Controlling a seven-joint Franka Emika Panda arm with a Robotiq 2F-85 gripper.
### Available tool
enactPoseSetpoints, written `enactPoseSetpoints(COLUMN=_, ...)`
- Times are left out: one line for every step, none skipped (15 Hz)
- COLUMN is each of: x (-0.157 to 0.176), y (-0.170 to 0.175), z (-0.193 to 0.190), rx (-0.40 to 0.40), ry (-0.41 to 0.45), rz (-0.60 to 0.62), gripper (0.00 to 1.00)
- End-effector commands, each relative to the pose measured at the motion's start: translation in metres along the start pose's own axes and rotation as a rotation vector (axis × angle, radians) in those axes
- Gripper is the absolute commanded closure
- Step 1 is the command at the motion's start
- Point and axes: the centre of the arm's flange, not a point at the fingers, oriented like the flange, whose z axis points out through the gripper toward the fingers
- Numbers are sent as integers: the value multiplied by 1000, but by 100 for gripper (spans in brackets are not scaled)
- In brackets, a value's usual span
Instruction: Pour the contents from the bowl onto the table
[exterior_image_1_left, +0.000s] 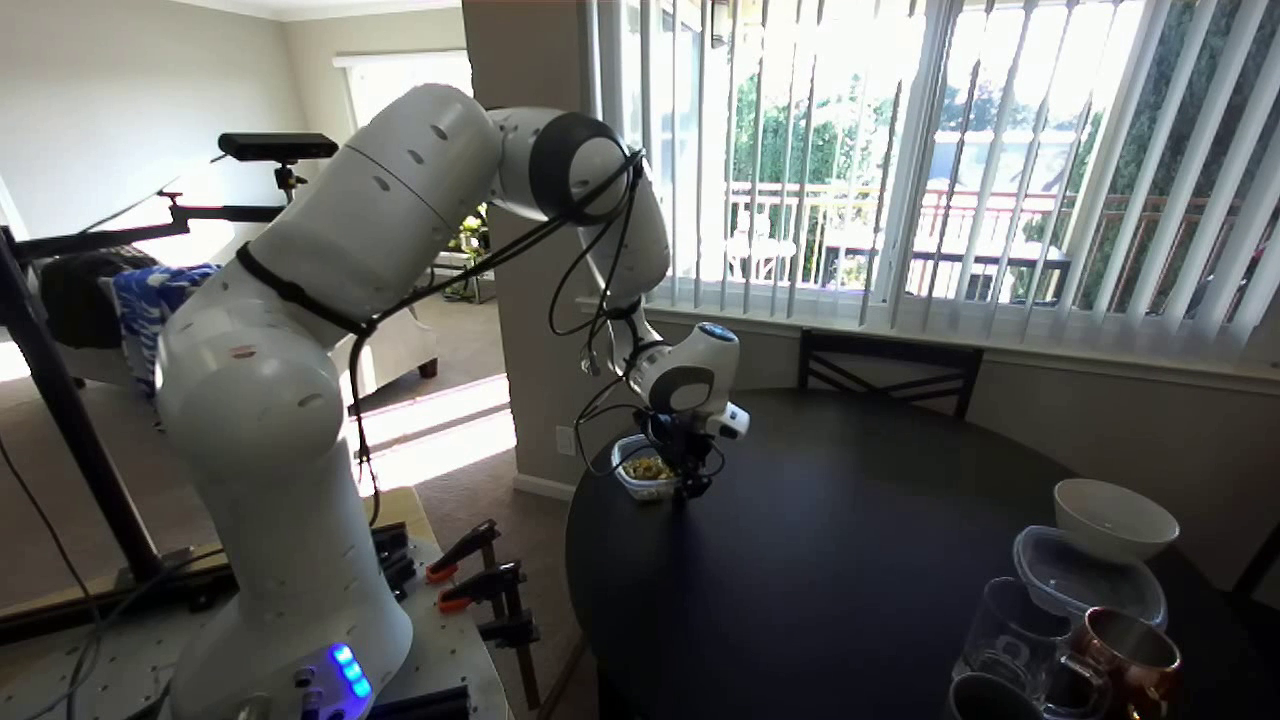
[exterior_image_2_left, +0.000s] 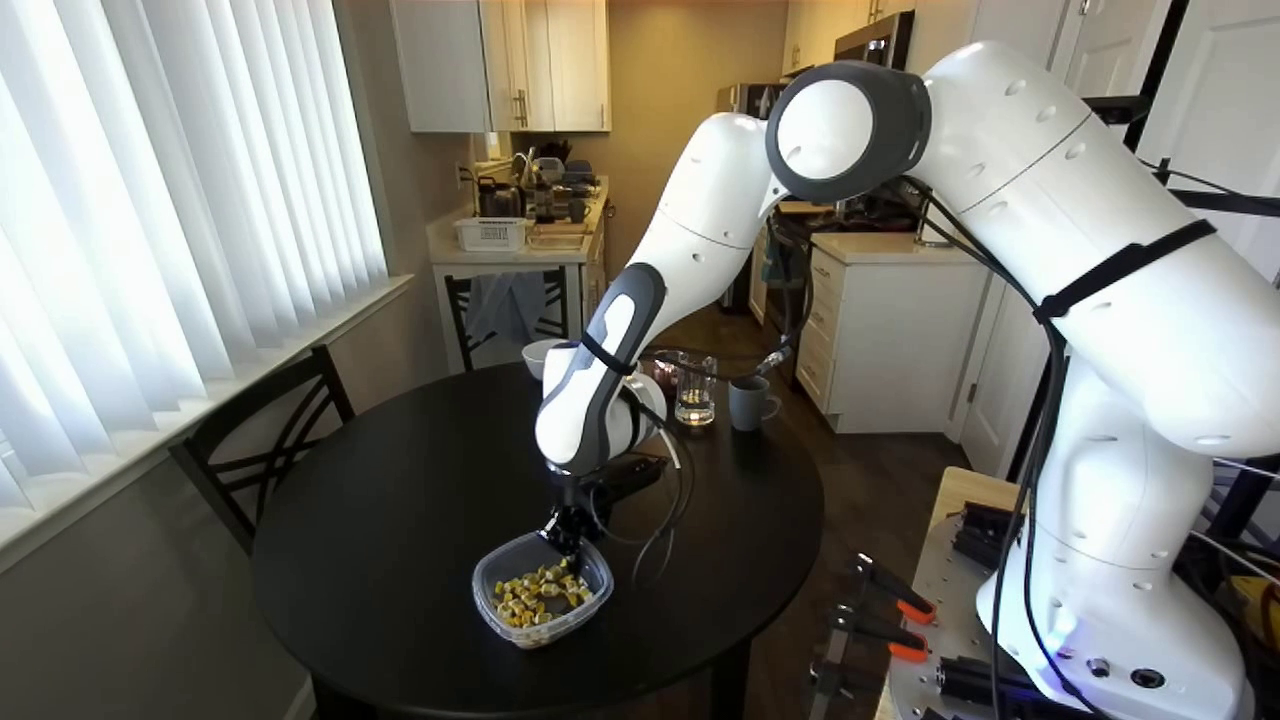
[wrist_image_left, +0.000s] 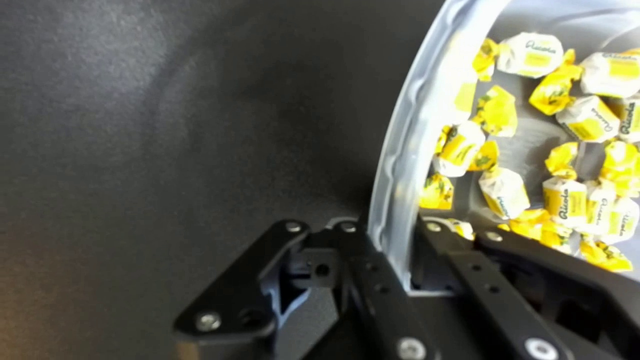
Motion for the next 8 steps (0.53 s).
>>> enactPoseSetpoints(x=-9, y=2, z=-7, rx=-50, ry=1, rz=5, gripper=98)
enactPoseSetpoints(x=-8, y=3, z=-14, rx=-74, ry=23, rz=-2, gripper=98)
enactPoseSetpoints(x=-6, y=5, z=-24, rx=-107, ry=46, rz=-11, gripper=98)
enactPoseSetpoints(x=-3, y=6, z=-33, rx=-140, ry=76, rz=-17, gripper=98)
enactPoseSetpoints(x=0, y=8, z=-45, rx=-181, ry=129, rz=-24, gripper=98)
enactPoseSetpoints(x=3, y=8, z=-58, rx=-210, ry=173, rz=-33, gripper=98)
enactPoseSetpoints(x=7, y=6, z=-72, rx=-238, ry=220, rz=-43, gripper=98)
enactPoseSetpoints(x=10, y=4, z=-82, rx=-268, ry=267, rz=-54, gripper=98)
